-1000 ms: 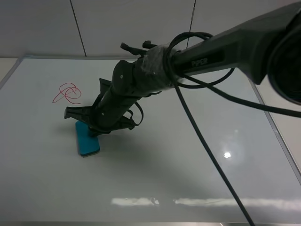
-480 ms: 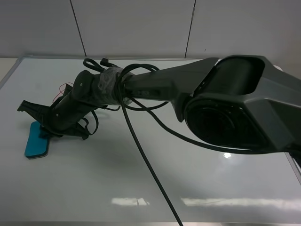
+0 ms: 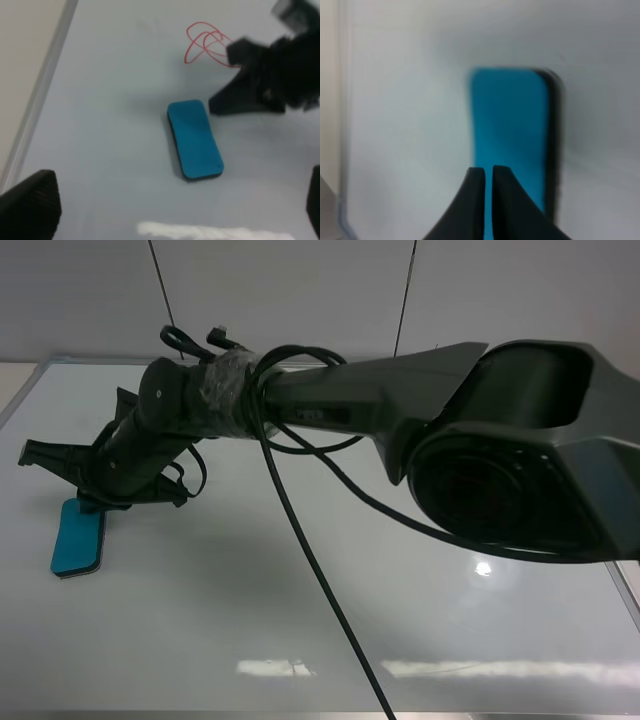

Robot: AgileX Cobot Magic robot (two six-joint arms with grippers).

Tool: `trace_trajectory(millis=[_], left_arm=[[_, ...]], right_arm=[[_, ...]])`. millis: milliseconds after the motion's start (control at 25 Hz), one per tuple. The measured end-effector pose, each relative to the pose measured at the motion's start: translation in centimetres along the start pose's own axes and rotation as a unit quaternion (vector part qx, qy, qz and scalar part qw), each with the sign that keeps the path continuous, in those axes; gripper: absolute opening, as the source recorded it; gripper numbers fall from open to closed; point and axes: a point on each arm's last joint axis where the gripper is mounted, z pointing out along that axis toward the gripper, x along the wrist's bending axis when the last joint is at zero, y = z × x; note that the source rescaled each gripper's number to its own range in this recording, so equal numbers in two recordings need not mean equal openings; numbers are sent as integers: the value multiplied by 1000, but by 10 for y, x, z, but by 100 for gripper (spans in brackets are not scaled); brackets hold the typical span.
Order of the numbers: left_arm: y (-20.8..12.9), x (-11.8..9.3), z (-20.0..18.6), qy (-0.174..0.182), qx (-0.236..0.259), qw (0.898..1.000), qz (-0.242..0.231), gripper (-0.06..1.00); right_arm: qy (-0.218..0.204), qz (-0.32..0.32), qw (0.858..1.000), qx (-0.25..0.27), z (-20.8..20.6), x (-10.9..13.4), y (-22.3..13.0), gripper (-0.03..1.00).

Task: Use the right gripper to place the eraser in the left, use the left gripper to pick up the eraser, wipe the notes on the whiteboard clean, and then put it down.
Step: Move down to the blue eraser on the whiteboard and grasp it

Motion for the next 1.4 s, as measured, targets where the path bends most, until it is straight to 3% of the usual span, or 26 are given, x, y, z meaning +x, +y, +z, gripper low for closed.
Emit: trace_trajectory(millis=[200, 440, 680, 920, 1040, 1280, 1400], left_arm=[[0, 0, 0, 0, 0, 1000, 0, 100], [0, 0, 0, 0, 0, 1000, 0, 100], [0, 0, 0, 0, 0, 1000, 0, 100], [0, 0, 0, 0, 0, 1000, 0, 100], [0, 0, 0, 0, 0, 1000, 0, 100], [0, 0, 0, 0, 0, 1000, 0, 100], [0, 0, 0, 0, -1, 1000, 0, 100]], right_arm=[[5, -100, 993, -69, -55, 41, 21, 0], [-29, -224, 965, -132, -110, 69, 36, 0], [-78, -312, 933, -161, -153, 83, 44, 0], [-132, -326, 920, -172, -195, 76, 61, 5], [-178, -316, 917, -164, -216, 59, 74, 20], [-298, -286, 901, -133, -268, 22, 92, 81], [-330, -255, 902, -115, -299, 14, 92, 95]])
